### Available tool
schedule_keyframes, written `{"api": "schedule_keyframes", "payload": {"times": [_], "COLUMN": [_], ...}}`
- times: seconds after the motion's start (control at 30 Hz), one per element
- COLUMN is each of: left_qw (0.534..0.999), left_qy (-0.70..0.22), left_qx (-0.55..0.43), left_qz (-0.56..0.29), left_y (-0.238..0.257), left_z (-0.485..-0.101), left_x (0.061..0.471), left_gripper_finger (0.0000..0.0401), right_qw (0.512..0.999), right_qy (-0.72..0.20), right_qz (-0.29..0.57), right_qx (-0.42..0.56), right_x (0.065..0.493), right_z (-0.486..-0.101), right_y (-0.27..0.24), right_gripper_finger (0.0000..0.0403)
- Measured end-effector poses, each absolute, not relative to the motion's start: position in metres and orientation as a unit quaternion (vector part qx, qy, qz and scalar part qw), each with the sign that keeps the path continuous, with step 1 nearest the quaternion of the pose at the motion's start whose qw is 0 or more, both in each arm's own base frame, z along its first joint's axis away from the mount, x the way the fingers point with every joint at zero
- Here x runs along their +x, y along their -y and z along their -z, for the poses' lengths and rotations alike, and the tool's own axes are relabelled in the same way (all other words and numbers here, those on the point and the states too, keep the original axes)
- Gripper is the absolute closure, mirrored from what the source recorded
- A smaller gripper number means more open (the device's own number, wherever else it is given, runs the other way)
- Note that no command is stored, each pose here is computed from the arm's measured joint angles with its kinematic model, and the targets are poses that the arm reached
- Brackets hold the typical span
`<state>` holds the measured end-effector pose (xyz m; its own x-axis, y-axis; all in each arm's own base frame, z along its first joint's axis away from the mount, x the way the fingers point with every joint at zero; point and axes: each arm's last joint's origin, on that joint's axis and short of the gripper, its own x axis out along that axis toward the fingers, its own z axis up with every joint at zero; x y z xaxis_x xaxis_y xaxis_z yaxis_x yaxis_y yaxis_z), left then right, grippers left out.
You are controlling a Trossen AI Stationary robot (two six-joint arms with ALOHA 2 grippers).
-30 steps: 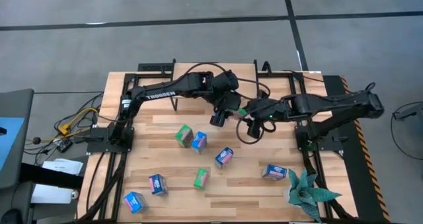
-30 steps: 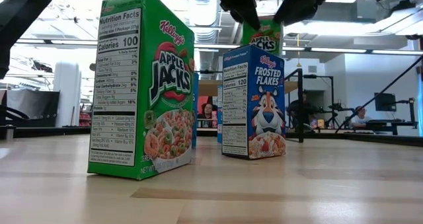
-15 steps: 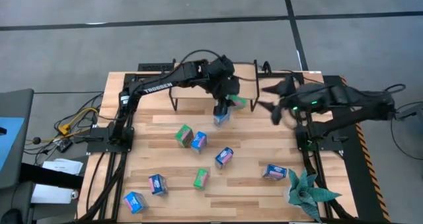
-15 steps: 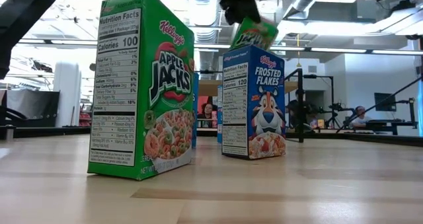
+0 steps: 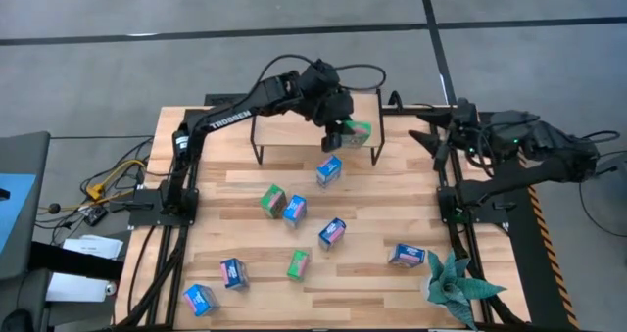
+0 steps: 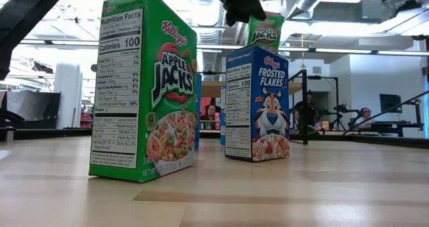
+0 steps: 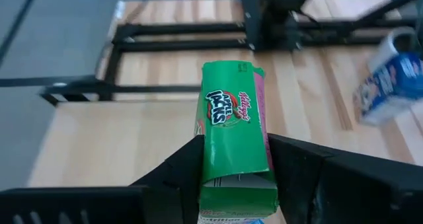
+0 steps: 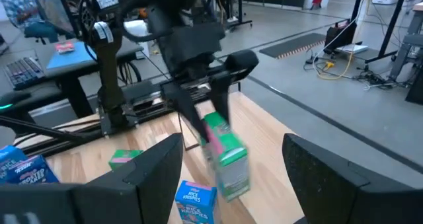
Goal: Stack cereal on shelf
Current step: Put the right green cereal box on the shelf
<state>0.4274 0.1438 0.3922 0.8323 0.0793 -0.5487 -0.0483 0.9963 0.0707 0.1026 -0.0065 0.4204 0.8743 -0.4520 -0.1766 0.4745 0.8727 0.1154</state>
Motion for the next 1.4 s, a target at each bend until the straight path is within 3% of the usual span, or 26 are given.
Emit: {"api": "schedule_keyframes", "payload": {"times": [0.37, 0.5, 0.83, 1.07, 1.4], "left_qw": [0.977, 0.986, 0.987, 0.984, 0.982], "left_qy": [-0.173, -0.131, -0.136, -0.137, -0.165], "left_qx": [0.005, -0.031, -0.054, 0.023, -0.001], "left_qz": [-0.124, -0.103, -0.07, -0.108, -0.088], "left_y": [-0.211, -0.242, -0.269, -0.274, -0.283], "left_z": [-0.413, -0.412, -0.361, -0.361, -0.349], "left_x": [0.41, 0.402, 0.431, 0.431, 0.427], "left_gripper_finger": [0.0269, 0.0269, 0.0269, 0.0269, 0.0269], "right_qw": [0.967, 0.967, 0.966, 0.966, 0.965], "right_qy": [-0.042, -0.04, -0.056, -0.05, -0.05], "right_qz": [0.237, 0.237, 0.239, 0.238, 0.239], "right_qx": [0.088, 0.089, 0.087, 0.09, 0.097], "right_x": [0.082, 0.076, 0.075, 0.073, 0.073], "right_z": [-0.425, -0.425, -0.421, -0.422, -0.422], "right_y": [0.008, 0.009, 0.009, 0.009, 0.009], "right_gripper_finger": [0.0117, 0.0117, 0.0117, 0.0117, 0.0117]}}
